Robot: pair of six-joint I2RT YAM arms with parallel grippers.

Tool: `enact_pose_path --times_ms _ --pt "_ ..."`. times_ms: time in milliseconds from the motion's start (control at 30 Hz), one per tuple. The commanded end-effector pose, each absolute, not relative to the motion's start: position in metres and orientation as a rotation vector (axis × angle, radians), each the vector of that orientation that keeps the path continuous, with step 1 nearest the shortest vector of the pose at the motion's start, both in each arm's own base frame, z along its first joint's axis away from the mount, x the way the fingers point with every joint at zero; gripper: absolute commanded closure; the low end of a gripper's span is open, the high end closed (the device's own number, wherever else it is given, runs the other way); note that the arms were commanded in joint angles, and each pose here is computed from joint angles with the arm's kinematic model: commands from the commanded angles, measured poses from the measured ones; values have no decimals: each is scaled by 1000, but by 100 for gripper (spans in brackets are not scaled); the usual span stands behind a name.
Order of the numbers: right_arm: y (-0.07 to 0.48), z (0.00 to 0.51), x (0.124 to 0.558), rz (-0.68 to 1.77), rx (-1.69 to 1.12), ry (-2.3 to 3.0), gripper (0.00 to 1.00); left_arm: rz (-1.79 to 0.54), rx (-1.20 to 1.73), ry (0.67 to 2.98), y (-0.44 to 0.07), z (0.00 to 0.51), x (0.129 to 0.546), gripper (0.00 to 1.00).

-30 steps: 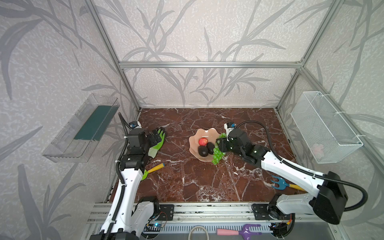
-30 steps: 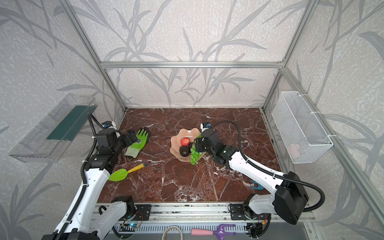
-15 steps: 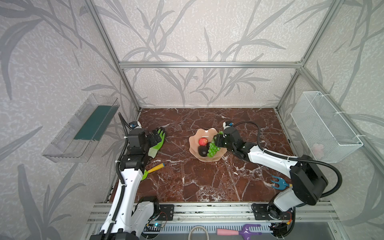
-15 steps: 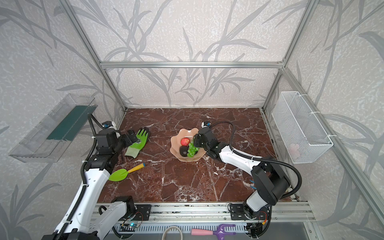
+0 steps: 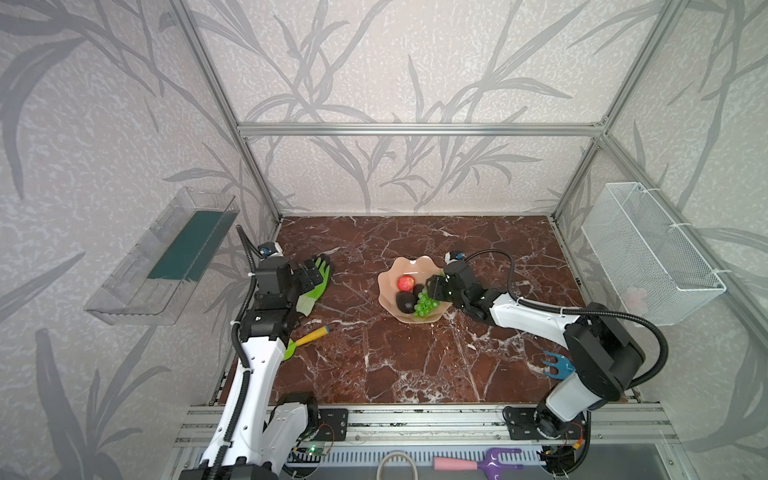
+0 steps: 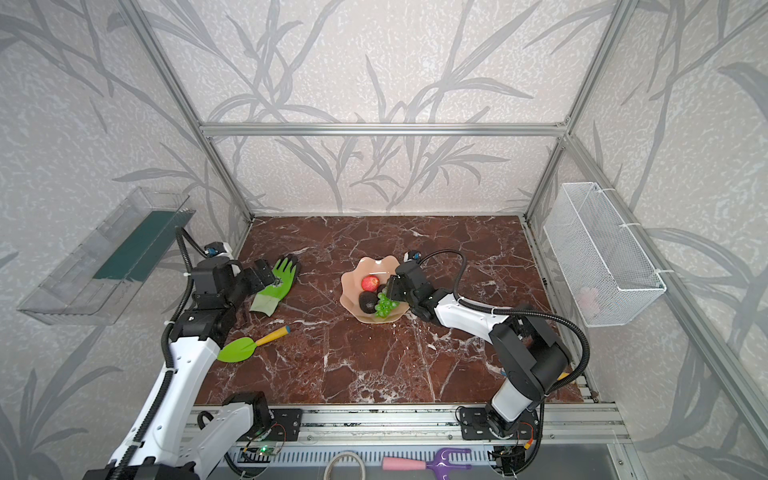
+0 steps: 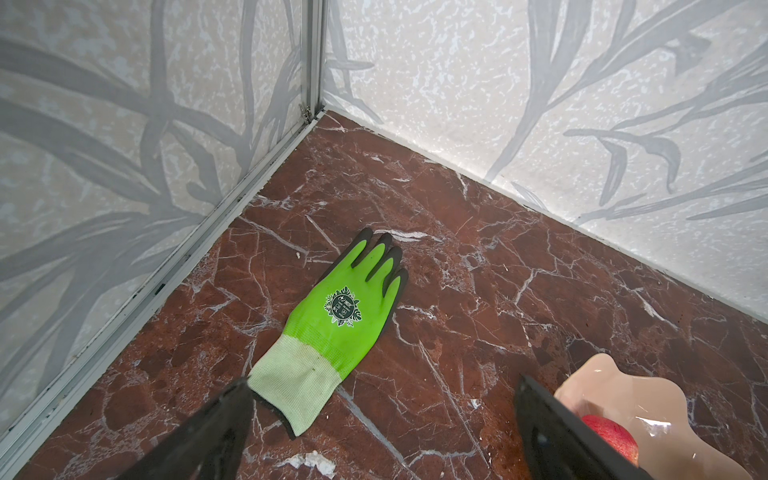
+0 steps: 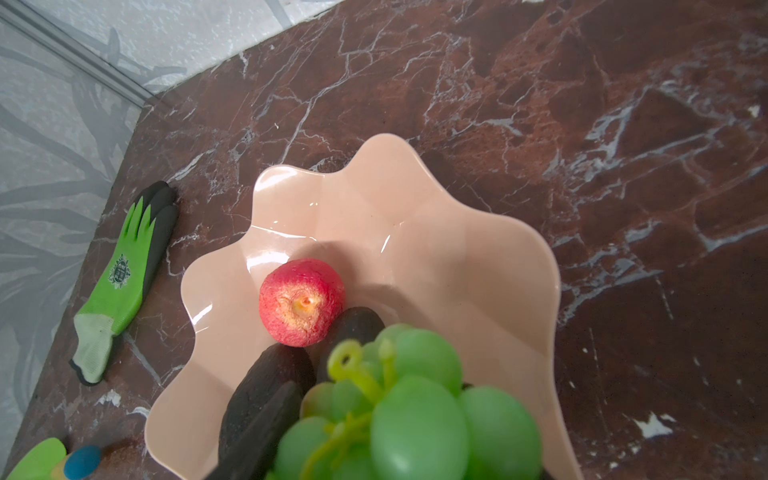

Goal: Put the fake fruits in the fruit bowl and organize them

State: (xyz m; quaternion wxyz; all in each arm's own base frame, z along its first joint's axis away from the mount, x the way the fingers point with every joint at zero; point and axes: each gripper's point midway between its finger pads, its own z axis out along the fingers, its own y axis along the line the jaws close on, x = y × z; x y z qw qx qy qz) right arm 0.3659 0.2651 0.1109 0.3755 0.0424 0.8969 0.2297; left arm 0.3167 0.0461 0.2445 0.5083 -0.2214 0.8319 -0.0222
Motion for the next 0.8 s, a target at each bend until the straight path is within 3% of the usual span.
enact_pose_path --times_ms 0,133,367,600,767 --pt "264 112 371 572 102 2280 27 -54 -533 1984 48 248 316 2" --pt "261 115 373 536 63 2292 13 -49 -536 1982 49 248 315 2" --pt "256 138 374 475 -68 2279 1 -46 -536 1985 49 247 316 2" --pt "230 197 370 518 -269 2116 1 -78 -524 1982 45 242 322 4" --pt "159 214 360 395 -272 1959 1 -106 -544 1967 44 233 330 0"
